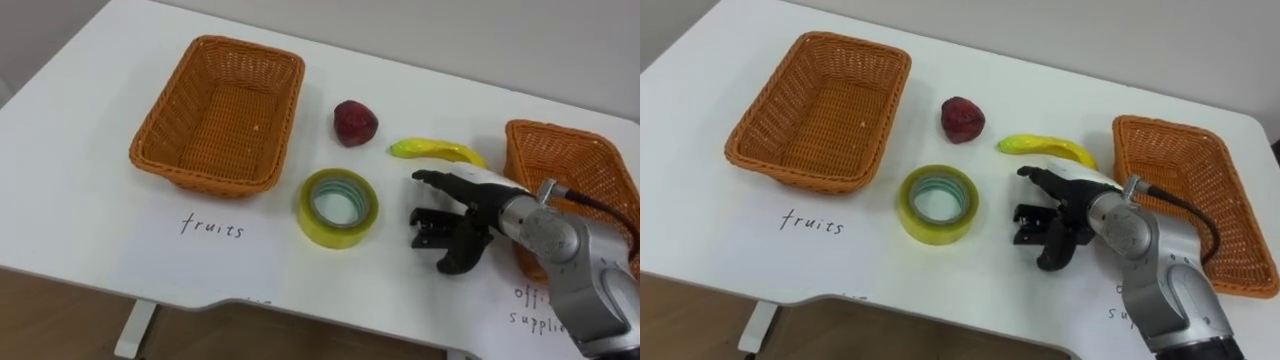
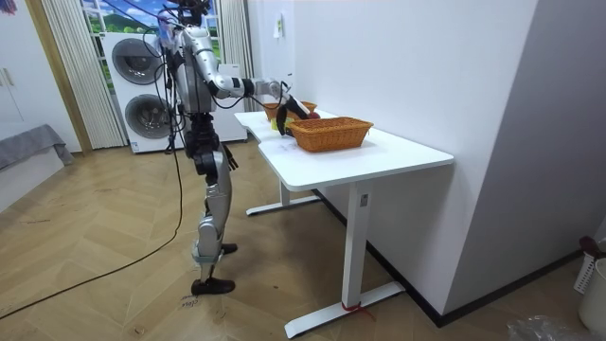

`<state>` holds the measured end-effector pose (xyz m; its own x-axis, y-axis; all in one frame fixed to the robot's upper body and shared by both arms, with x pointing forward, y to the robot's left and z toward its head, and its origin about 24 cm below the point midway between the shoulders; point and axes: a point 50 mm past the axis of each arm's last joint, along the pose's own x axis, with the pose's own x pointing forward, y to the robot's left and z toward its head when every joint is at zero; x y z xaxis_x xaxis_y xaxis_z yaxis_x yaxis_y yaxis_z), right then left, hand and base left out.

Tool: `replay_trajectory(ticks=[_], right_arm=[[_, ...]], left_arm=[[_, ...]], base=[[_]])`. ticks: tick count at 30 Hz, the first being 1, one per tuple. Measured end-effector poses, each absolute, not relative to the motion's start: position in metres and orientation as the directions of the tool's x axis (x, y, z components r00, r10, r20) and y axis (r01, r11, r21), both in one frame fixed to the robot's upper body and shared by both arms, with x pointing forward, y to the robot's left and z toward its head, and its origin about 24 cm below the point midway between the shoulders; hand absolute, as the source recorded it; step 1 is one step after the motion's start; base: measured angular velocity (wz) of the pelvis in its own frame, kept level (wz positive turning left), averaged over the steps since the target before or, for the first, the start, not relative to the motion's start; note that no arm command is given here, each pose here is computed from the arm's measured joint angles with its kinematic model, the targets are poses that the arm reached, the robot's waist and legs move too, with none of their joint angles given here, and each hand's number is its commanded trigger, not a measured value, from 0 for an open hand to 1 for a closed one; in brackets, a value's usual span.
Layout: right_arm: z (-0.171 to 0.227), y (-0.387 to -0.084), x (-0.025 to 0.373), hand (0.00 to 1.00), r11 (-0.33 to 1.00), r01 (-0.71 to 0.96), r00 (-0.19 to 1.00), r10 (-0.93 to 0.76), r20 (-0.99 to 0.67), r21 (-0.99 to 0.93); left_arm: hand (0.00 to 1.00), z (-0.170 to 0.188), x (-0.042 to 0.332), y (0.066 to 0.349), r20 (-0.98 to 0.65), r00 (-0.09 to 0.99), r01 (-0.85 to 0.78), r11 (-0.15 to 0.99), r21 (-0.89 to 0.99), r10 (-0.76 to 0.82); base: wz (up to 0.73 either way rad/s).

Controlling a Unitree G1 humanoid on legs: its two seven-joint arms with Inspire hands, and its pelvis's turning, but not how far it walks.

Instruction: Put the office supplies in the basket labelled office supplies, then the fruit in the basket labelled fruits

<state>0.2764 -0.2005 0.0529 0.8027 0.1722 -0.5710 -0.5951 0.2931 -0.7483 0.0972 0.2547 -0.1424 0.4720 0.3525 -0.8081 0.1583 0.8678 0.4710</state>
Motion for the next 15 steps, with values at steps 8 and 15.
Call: replay_trajectory(ticks=[8,15], right_arm=[[0.0518,-0.2015,0.2754,0.00,0.270,-0.610,0.791,0.159,-0.591,-0.745],[0.0484,-0.2022,0.2729,0.00,0.265,-0.624,0.780,0.155,-0.607,-0.735]], left_arm=[[0.00,-0.1427,0.0969,0.2548,-0.810,0.469,0.159,0.868,0.470,0.352],[0.00,-0.1433,0.0959,0.2550,-0.812,0.464,0.159,0.868,0.470,0.354]], base=[[0.00],[0.00]])
